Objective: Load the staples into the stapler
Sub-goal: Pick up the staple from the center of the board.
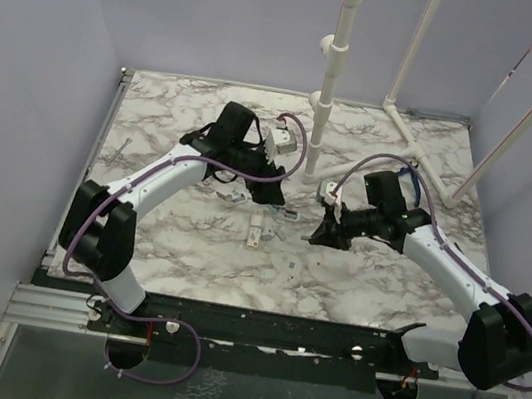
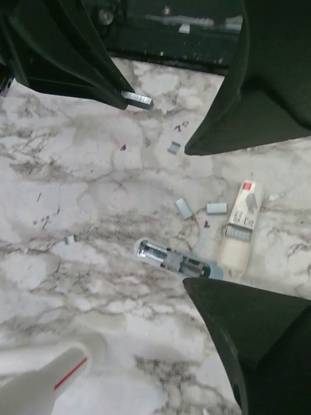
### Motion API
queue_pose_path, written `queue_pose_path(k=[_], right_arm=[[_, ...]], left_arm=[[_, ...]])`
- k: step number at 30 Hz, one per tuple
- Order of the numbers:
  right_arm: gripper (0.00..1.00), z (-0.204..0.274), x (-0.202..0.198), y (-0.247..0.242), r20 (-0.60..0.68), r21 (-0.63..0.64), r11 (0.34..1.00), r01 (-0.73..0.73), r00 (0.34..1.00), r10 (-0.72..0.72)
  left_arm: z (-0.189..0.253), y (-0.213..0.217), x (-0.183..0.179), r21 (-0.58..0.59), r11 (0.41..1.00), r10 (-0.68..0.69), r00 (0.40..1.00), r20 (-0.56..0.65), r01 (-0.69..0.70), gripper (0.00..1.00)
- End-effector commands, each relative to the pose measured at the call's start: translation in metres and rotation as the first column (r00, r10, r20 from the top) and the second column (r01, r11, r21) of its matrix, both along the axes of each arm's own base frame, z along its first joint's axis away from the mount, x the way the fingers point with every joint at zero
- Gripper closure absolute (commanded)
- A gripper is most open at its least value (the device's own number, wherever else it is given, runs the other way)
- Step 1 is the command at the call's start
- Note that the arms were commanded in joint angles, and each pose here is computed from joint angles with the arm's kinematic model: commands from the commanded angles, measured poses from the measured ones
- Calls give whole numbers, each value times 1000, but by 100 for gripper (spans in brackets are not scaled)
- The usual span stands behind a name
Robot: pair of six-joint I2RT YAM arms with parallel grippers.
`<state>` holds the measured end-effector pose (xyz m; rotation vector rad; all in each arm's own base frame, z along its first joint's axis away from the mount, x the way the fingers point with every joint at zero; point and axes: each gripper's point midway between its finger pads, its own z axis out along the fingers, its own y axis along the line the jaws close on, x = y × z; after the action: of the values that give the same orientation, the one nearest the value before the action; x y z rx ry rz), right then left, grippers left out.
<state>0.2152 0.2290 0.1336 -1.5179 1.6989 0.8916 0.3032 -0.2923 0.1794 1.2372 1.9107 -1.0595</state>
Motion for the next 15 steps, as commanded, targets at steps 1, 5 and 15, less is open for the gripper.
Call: queue_pose_path(k=[1,5,15], right_arm=[[94,19,5,12,-245,149,988,50,969,-13],[95,23,9,13,-395,230,970,81,919,17],[97,22,17,12,-656,232,953,197,755,4]], left_arm=[[19,7,34,-4,997,79,948,307,-82,20],[23,8,15,-4,999,-48,908,415,55,19],[10,-20,-37,170,881,-451,677,581,441,29]])
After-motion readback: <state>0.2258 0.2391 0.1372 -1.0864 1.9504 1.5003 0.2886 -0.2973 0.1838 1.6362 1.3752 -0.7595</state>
